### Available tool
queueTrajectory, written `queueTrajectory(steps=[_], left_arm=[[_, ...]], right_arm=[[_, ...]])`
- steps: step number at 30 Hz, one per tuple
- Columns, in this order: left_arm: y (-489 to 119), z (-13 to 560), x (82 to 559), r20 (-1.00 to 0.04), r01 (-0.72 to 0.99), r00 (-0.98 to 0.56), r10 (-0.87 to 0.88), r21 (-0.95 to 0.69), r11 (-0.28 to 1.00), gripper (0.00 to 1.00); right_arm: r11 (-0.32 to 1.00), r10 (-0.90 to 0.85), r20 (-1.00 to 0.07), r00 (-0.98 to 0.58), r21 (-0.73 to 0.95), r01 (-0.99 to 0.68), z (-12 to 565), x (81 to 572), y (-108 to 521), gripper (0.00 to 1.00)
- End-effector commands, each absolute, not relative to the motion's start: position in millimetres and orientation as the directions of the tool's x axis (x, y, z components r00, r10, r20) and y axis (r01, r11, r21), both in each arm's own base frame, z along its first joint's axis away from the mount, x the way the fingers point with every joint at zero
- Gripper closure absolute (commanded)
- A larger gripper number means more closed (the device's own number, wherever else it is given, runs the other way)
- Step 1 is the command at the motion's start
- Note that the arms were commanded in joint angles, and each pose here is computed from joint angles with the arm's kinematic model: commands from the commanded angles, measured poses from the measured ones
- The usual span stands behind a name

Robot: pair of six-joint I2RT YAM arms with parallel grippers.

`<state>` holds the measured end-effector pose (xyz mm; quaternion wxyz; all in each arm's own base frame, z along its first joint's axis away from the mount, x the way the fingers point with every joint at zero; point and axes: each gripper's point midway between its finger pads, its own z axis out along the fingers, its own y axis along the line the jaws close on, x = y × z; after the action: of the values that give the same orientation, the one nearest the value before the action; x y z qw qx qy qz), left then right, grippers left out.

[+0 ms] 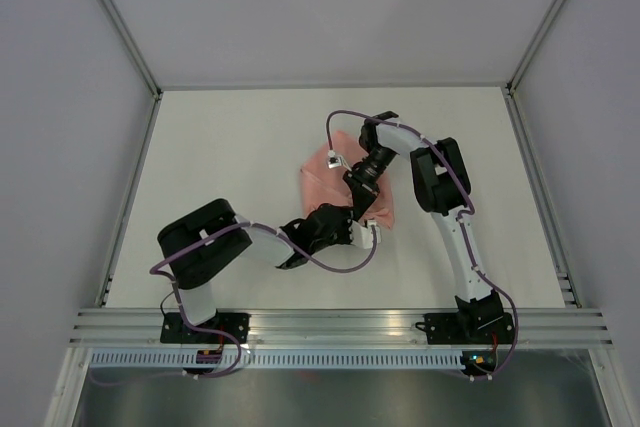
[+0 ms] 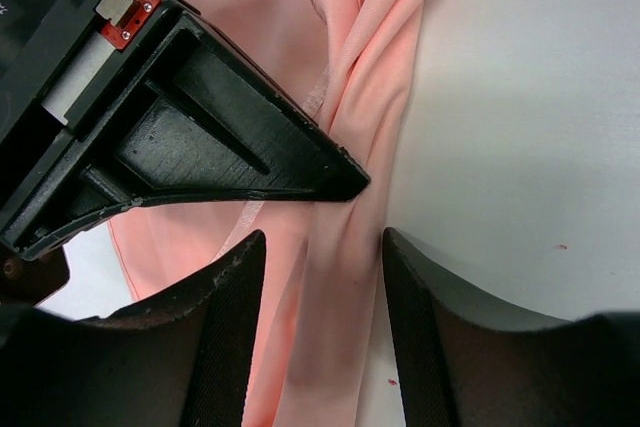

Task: Fold the napkin, place the utensils inside, and roll it up
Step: Roll the napkin at the center of the board.

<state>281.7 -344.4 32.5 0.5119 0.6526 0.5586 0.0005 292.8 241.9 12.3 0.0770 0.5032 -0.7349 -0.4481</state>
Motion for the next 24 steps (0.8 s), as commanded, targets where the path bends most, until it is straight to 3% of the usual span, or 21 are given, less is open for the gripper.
queueTrajectory(steps=[1,15,24], left_arm=[[-339,10,269,-0.552,0.796,0.361,0.752,0.603,0.06,0.44],[-335,9,260,-0.6,0.837,0.325,0.732,0.543,0.073,0.47],[-332,8,255,-0.612,0.838,0.329,0.719,0.54,0.076,0.46]], right_arm=[[0.085,-0.85,-0.328,-0.412,0.687,-0.722,-24,302,221,1.0],[0.084,-0.783,-0.389,-0.485,0.706,-0.703,3,305,229,1.0],[0.131,-0.759,-0.369,-0.537,0.721,-0.68,15,308,233,1.0]])
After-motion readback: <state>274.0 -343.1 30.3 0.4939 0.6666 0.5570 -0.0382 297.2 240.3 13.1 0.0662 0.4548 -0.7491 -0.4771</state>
